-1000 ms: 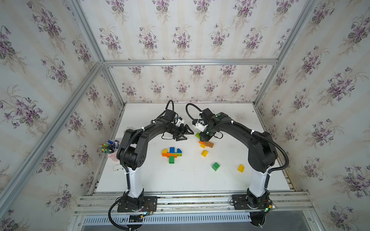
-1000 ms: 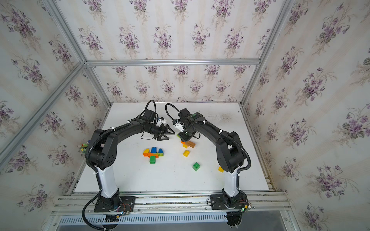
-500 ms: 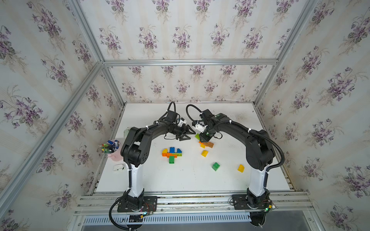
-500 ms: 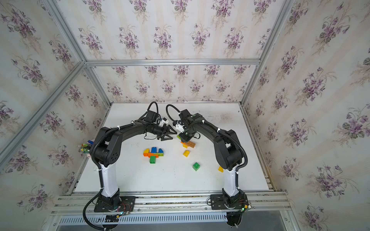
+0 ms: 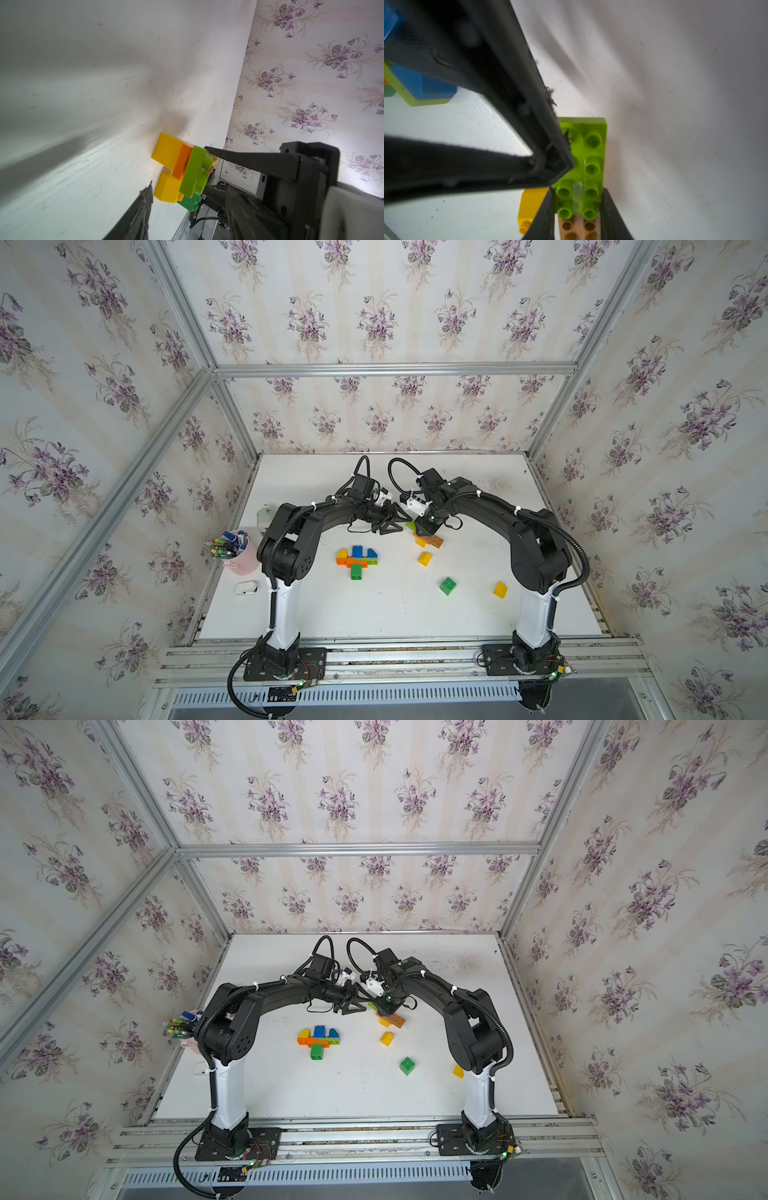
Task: Assemble a fork with lego
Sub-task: Assemble the lego brick with the lego brick.
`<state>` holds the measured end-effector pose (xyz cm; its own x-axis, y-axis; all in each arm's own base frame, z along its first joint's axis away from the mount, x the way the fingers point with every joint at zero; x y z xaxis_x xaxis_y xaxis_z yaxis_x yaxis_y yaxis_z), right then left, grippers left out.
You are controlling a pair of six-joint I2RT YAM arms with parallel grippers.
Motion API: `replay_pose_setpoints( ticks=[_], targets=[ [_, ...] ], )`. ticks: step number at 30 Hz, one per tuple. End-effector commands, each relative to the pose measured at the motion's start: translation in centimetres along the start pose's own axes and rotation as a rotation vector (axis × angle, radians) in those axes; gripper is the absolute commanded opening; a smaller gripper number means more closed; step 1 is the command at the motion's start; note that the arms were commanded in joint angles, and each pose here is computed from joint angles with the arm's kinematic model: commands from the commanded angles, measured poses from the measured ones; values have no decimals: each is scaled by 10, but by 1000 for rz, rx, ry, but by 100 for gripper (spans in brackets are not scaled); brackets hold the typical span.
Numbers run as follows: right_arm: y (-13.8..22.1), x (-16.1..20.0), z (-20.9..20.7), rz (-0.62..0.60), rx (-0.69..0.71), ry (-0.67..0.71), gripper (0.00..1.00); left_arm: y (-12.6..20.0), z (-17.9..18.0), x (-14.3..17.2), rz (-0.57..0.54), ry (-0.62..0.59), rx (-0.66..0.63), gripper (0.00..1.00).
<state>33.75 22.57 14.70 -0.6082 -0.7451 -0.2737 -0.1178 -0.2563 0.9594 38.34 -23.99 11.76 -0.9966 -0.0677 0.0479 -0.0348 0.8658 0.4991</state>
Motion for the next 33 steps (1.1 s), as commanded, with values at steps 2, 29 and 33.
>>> replay_pose_setpoints(
  ticks=[2,29,33],
  targets=[
    [-9,7,1,28,-16,15,25,-6,0,-1,-10,-8,14,58],
    [-18,20,3,37,-10,-25,24,-33,15,9,31,3,-12,44],
    [-16,19,4,25,-4,-25,25,-38,15,14,47,-2,-21,38]
  ],
)
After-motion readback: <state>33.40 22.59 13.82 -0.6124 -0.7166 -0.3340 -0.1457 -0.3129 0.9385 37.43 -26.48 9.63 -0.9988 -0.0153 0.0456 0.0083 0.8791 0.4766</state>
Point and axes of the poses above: each gripper's point midway between its finger pads, its own y axis back along the fingers, its own z axis along the line the jaws close on, x = y × z, the point moved 8 cm from there along y, back along the fingers, and after that the axes turned 1 degree about -y, right-handed, at the moved point
